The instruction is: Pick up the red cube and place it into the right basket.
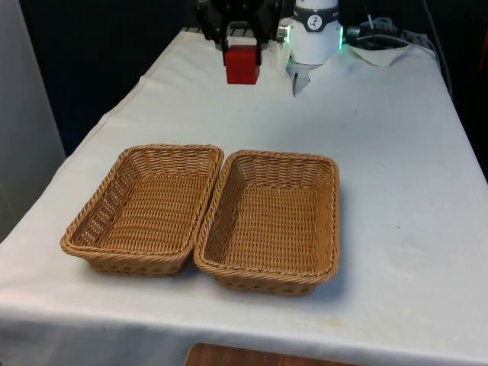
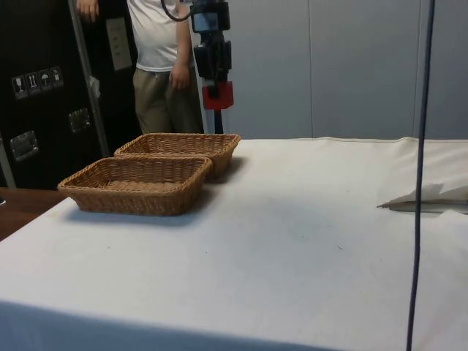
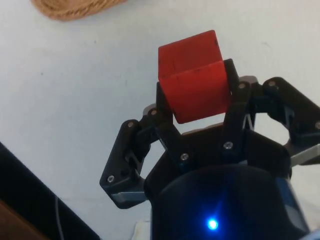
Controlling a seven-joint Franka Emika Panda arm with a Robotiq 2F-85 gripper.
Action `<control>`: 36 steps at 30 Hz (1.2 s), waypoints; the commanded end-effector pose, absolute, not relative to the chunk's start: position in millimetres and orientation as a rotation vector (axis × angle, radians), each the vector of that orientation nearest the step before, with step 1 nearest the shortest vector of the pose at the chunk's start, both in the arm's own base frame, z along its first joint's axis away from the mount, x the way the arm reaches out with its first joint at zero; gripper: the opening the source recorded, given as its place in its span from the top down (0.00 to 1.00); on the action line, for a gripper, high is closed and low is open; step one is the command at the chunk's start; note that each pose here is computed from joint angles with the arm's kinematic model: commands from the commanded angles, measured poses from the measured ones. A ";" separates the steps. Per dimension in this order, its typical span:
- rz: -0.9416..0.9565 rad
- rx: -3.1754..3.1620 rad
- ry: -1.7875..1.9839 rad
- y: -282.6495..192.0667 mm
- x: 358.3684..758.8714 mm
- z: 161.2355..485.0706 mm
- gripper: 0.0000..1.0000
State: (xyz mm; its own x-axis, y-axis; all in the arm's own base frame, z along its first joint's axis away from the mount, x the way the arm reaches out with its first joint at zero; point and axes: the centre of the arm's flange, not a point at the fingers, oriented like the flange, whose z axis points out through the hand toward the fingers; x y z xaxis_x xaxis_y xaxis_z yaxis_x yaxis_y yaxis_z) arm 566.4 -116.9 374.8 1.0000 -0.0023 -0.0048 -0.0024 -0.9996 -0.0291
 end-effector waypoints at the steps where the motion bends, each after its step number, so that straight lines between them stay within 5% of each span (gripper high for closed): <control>1: 0.007 -3.115 0.005 -119.0 568.8 374.7 0.98; 36: -0.103 -3.179 0.103 -160.0 631.2 318.8 0.98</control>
State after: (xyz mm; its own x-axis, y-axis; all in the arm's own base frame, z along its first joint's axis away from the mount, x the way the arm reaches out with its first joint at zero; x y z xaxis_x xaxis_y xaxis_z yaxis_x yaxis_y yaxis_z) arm 631.2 -160.0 318.8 0.9958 -0.0633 0.0662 -0.0659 -0.9971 0.0385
